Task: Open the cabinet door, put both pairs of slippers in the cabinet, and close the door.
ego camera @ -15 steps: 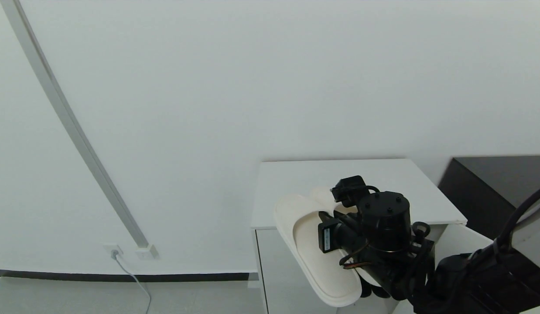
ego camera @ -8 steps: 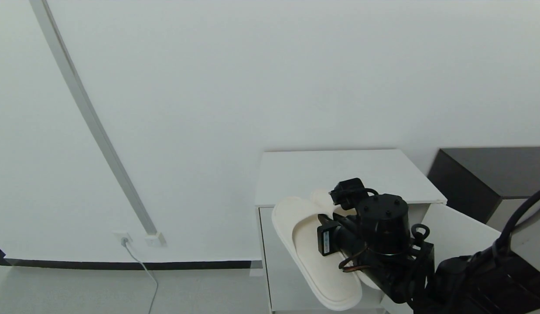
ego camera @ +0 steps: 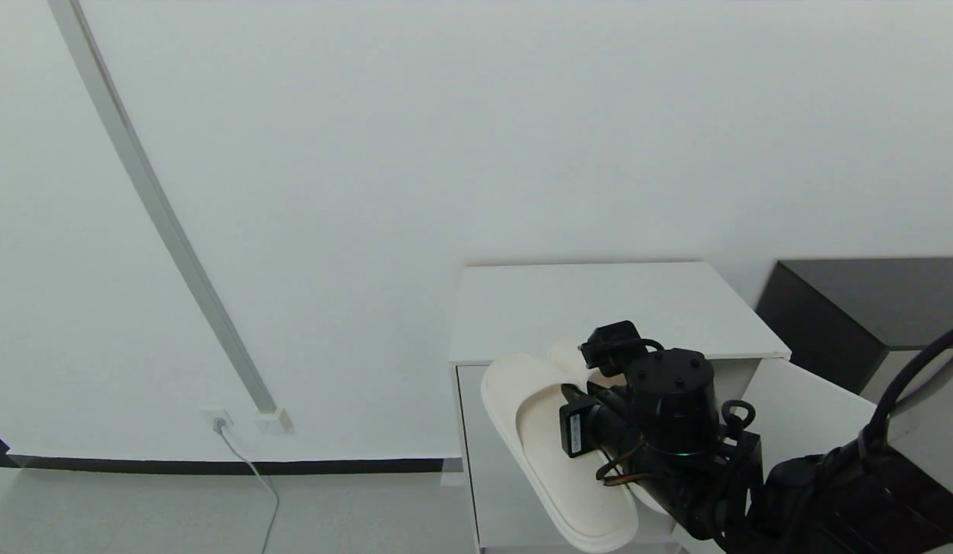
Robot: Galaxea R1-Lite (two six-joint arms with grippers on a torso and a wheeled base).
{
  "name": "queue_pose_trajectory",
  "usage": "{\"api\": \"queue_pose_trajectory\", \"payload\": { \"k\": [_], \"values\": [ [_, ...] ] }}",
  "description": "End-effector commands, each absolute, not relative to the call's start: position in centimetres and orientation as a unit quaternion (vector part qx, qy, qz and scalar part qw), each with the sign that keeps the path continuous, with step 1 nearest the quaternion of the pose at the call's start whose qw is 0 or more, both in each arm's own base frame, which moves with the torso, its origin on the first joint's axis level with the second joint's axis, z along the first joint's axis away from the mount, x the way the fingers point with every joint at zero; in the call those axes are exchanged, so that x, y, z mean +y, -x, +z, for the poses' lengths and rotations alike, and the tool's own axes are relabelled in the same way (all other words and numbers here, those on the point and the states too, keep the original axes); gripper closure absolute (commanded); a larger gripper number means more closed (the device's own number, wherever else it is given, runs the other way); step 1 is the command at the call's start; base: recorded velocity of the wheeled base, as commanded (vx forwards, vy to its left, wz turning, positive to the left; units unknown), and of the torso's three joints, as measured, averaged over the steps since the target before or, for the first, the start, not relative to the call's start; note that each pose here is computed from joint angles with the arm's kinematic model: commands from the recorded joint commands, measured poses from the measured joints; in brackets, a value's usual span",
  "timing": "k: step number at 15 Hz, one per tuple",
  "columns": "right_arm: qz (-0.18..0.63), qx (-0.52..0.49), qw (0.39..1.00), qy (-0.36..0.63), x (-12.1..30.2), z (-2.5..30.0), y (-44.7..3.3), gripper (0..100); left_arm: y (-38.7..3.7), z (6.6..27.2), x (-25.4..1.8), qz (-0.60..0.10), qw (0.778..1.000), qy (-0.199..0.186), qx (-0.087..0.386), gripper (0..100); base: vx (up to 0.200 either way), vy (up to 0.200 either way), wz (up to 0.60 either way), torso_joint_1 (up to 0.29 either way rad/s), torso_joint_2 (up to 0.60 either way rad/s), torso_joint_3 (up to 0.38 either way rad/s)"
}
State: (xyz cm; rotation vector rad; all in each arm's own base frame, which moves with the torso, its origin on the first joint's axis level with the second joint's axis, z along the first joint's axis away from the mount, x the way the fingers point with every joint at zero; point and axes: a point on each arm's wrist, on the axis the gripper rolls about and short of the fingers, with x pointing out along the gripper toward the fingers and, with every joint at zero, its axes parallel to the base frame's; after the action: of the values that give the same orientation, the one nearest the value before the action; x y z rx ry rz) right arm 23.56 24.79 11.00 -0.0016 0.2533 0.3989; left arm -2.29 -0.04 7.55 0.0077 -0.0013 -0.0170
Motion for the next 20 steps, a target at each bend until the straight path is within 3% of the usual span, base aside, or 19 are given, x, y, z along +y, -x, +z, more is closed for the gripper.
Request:
{"api": "queue_pose_trajectory", "payload": {
  "k": [1,3,20],
  "values": [
    [0.198,0.128,0.972,0.003,24.84,10.77,-23.53,100,2.28,7.55,-0.04,-0.008,1.0,-0.005,0.0,100,0.0,0.0,0.0,0.0,0.0,0.0],
    [0.199,0.128,0.972,0.003,24.91,10.75,-23.52,100,2.28,7.55,-0.04,-0.008,1.0,-0.005,0.0,100,0.0,0.0,0.0,0.0,0.0,0.0],
    [0.197,0.131,0.972,0.005,24.67,10.69,-23.38,100,2.28,7.55,-0.04,-0.008,1.0,-0.006,0.0,100,0.0,-0.2,0.0,0.002,0.0,0.003]
  ]
}}
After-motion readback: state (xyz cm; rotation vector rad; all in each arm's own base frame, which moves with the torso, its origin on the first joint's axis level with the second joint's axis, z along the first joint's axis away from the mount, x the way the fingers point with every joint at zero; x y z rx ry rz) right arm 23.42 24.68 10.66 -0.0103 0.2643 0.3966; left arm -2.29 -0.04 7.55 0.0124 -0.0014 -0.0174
